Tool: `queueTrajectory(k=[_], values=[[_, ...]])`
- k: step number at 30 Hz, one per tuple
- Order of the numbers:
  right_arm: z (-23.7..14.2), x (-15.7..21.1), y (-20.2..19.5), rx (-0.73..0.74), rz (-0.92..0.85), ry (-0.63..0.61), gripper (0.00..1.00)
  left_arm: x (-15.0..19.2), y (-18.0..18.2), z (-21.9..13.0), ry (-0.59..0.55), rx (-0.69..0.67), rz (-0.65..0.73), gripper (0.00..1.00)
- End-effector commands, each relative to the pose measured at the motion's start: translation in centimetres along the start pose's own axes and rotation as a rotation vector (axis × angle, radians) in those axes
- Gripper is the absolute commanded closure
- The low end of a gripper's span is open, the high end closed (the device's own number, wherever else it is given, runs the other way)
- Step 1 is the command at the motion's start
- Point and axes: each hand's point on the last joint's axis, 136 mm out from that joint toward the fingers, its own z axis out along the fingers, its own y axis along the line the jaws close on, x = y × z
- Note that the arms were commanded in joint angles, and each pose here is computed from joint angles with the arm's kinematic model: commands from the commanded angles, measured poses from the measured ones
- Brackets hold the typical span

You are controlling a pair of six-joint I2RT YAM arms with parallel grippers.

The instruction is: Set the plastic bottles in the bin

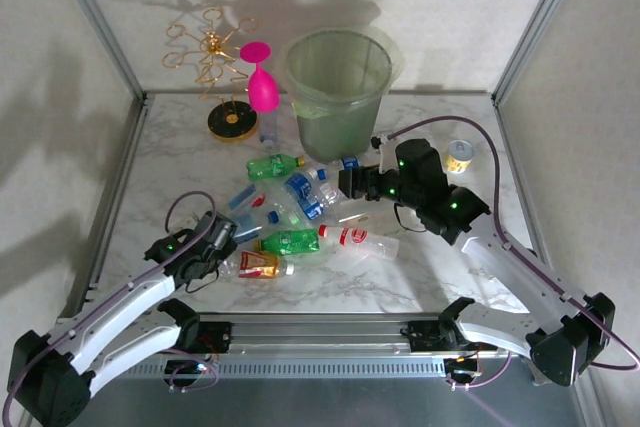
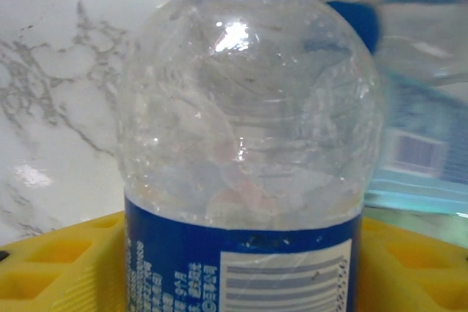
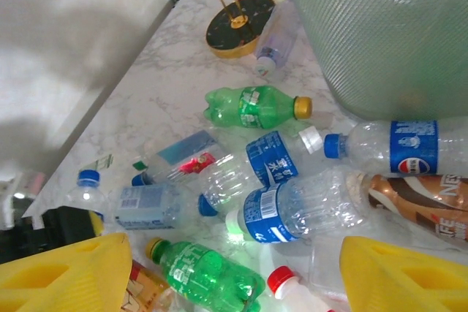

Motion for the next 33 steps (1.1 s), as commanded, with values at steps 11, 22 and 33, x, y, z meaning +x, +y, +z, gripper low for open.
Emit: queueTrajectory(k=[11,22,33], values=[[-3.1,-4.2,4.0,-0.067,-0.06,-0.165,0.21,-5.0,-4.7,-8.4,-0.116,0.182,0.113,0.41],[-4.5,-5.4,10.4,-0.398,0.005,-0.2,0.22,-4.6,-16.8,-20.1,-0.129,0.869,0.411,0.43],[-5.7,-6.3,15.5,-0.718,0.05,-0.166,0.02,0.5,-20.7,-27.1,0.001,1.294,0.691,0.5]])
